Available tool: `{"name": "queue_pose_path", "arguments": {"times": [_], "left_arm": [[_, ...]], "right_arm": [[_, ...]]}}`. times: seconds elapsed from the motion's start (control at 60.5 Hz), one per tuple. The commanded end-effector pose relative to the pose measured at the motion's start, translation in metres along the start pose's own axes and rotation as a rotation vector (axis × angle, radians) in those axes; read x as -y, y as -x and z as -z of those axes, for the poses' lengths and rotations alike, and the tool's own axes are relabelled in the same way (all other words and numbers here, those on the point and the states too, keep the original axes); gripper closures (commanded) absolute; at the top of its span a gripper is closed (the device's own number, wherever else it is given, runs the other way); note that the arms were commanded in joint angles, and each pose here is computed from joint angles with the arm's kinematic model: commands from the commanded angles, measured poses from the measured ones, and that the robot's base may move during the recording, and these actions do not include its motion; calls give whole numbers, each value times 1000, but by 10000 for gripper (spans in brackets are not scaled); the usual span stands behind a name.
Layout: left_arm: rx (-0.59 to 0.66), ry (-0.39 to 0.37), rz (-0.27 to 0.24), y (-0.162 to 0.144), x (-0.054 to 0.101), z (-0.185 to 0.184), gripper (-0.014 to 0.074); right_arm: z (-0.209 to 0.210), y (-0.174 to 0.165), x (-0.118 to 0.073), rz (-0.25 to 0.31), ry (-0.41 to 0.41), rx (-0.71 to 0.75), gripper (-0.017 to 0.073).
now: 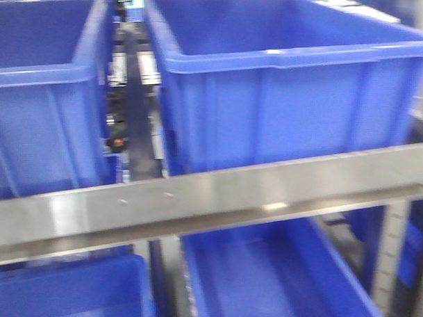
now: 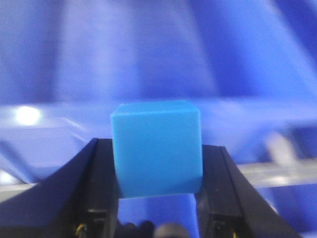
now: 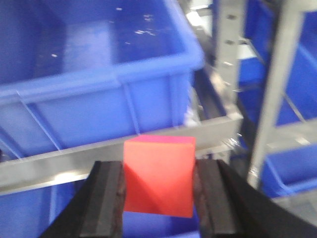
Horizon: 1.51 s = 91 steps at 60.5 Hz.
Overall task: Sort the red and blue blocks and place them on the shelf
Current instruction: 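Drive up to the shelf, holding both cubes above two blue bins, then lower both grippers with the cubes into the blue bins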
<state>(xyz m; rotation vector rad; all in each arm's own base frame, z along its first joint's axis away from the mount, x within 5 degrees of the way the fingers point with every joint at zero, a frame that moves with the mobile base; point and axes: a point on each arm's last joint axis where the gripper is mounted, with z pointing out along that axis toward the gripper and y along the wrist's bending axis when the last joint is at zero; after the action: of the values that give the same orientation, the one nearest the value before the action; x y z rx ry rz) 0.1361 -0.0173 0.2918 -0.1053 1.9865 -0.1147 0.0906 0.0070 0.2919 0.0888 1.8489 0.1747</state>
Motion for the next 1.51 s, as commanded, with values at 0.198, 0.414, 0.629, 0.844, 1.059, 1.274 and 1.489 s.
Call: {"name": "queue_pose_path", "arguments": {"times": [0.198,0.414,0.629,0.844,1.059,1.274,1.489], "left_arm": [[78,-47,-12,14,5,4,470],[78,-47,-12,14,5,4,470],[78,-47,-12,14,5,4,470],[78,-47,-12,14,5,4,470],[78,-47,-12,14,5,4,470],[78,-47,-12,14,5,4,470],[78,-47,-12,14,5,4,470]], "right_arm": [[3,17,-2,10,14,117,510],[3,17,-2,10,14,116,510],[3,17,-2,10,14,116,510],[3,17,-2,10,14,116,510],[3,17,-2,10,14,116,510],[3,17,-2,10,14,116,510],[3,17,-2,10,14,116,510]]}}
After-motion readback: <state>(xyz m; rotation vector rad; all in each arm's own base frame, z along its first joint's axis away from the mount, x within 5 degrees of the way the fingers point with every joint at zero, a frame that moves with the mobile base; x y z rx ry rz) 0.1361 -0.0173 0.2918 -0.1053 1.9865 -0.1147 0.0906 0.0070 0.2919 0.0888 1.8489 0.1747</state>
